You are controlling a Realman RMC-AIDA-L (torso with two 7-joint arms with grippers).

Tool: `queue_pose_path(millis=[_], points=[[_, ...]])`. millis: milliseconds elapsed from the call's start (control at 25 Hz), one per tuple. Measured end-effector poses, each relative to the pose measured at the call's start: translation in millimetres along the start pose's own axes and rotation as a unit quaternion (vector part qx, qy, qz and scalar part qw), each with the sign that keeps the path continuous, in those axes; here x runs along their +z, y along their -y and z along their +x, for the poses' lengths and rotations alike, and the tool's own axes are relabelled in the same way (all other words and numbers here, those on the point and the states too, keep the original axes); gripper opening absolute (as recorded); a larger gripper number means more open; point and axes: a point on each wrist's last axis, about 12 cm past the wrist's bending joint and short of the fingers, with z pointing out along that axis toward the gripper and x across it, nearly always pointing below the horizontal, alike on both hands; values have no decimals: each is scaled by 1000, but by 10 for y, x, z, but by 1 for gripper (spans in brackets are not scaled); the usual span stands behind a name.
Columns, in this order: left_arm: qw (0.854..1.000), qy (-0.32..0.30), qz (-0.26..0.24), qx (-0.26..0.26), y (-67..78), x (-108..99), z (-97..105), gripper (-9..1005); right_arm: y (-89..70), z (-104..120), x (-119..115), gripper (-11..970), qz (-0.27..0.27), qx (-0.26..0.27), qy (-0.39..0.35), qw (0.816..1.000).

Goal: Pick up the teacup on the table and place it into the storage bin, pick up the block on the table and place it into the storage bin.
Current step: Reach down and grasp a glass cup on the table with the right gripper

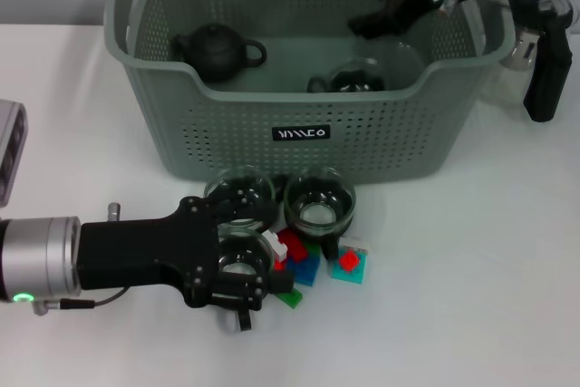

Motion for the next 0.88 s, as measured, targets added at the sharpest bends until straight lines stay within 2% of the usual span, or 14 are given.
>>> queue_pose_path(millis=[160, 360, 560, 680, 880], points=[[1000, -1, -1, 1, -5, -10, -3, 899, -27, -75, -151, 654, -7, 4, 22, 1000], [1000, -1, -1, 1, -7, -15, -5, 899, -138, -115, -471, 652, -51, 14, 75, 996], [1000, -9, 1, 0, -2, -21, 9, 898, -241, -23, -846, 649, -122, 31, 133, 983], [1000, -18, 4, -3, 8, -23, 33, 898, -341, 113, -1059, 647, -178, 26, 135, 974], [1000, -24, 7, -7, 14, -23, 47, 897, -456, 253, -1171, 644, -227, 19, 117, 967]])
